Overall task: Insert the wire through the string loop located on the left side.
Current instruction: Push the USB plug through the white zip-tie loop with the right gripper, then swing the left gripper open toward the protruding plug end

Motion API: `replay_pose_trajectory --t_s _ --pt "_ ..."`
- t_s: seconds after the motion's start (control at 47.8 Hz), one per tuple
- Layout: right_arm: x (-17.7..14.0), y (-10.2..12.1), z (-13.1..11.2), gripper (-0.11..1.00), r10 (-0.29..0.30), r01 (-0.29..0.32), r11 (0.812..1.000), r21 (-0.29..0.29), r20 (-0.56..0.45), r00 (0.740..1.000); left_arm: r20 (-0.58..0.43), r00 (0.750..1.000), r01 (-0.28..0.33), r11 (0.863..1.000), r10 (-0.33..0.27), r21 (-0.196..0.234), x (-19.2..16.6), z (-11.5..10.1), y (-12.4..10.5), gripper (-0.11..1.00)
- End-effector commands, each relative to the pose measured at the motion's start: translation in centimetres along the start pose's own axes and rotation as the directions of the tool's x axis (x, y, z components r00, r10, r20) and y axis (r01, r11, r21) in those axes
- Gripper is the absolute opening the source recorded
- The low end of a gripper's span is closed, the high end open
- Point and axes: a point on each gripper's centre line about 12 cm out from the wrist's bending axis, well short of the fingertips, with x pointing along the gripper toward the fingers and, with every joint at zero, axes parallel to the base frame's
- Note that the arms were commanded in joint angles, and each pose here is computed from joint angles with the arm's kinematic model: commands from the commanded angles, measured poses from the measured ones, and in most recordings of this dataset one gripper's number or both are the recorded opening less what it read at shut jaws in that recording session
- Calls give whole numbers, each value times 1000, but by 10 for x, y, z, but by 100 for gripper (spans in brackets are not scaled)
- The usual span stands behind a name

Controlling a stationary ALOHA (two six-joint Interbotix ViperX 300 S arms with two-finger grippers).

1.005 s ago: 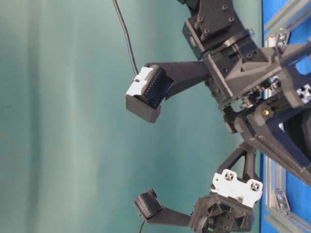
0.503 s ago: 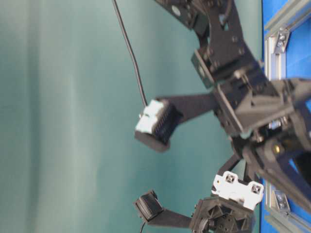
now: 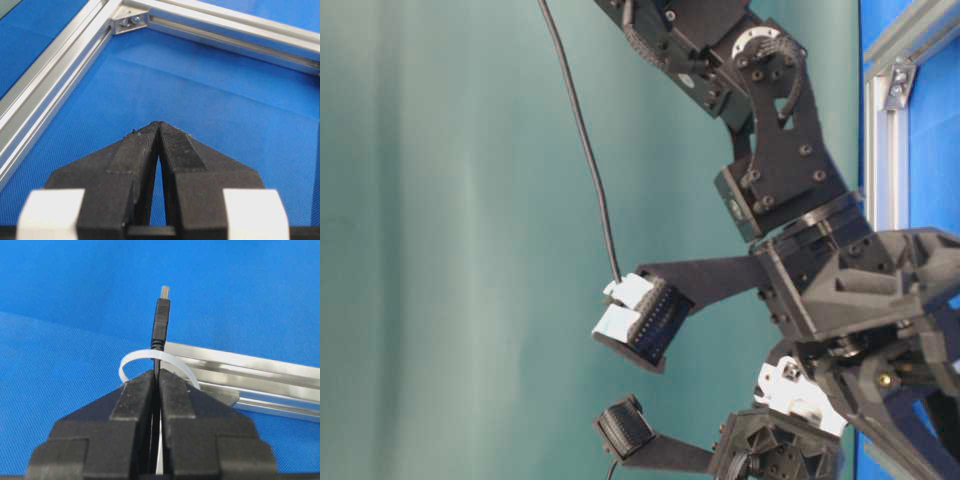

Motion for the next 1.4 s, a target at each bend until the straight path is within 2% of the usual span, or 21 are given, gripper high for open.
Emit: replay_pose_trajectory --t_s 0.0,0.23,0.984,1.382 --pt "-2 1 17 0 4 -3 1000 -5 43 999 46 999 8 1000 -8 -1 -2 15 -2 0" --pt "-2 1 16 0 3 -3 1000 -5 40 999 39 999 8 1000 -8 3 -12 13 -2 0" --pt "-2 1 16 0 3 -3 1000 -5 40 999 1 999 -36 999 36 -6 -133 -19 19 0" --pt "-2 1 16 0 2 -2 1000 -4 40 999 -72 997 -27 1000 27 -5 -140 -23 17 0"
